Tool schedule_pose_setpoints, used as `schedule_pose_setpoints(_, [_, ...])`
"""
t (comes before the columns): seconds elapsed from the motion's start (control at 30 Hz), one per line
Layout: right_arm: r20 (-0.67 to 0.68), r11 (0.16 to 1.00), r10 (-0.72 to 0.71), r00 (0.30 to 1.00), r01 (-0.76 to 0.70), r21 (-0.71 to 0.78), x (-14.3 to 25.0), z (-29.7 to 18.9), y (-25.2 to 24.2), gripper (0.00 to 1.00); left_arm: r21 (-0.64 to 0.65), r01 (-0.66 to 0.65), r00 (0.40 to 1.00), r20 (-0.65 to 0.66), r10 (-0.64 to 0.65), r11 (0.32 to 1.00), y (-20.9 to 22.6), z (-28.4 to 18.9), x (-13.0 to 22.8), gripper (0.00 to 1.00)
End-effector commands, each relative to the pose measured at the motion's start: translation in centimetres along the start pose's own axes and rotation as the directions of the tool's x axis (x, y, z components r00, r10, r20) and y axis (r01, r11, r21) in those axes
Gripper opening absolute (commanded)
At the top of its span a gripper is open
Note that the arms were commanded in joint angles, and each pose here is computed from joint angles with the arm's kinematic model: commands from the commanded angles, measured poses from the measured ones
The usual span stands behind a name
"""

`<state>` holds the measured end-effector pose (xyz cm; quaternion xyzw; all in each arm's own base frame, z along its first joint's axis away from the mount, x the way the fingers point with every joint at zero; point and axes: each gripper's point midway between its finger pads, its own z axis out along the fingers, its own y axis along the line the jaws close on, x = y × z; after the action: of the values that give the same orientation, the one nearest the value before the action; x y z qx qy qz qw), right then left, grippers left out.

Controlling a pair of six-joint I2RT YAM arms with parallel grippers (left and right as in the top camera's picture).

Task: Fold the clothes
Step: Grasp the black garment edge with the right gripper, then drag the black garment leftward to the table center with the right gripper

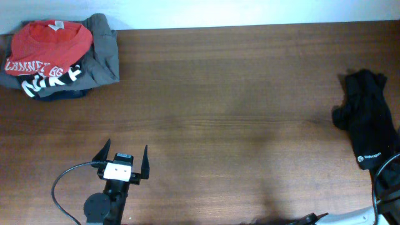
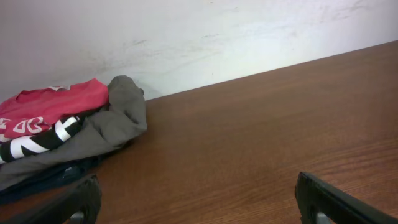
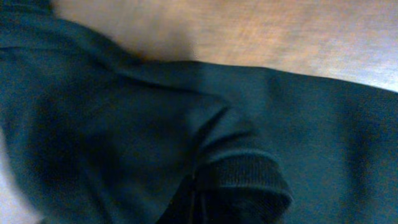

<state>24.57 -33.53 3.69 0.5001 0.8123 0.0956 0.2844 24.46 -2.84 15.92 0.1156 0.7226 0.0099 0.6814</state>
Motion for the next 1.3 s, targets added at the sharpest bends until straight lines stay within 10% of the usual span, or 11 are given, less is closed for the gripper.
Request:
schedule_pose_setpoints(0.0, [0.008,0.967,-0.023,1.0,0.025,-0.254,-0.4,-0.9,4.8,0.04,-0.009,-0.008,1.0,-0.006,0.008,1.0,0.2,0.0,0.2,0.99])
schedule_pose_setpoints(0.43, [-0.125,0.738,-0.255,0.959,0.11,-0.666,6.1,-1.2,19.7,0.04,-0.009,-0.008,1.0,-0.006,0.008,1.0,0.2,0.0,0.2,0.99])
schedule_pose_setpoints(1.27, [-0.026,0.403,-0.775,0.631,0.461,-0.791,37.2,-2.1,45.1,0.07,-0.009,-0.008,1.0,-0.006,0.008,1.0,0.2,0.0,0.2,0.99])
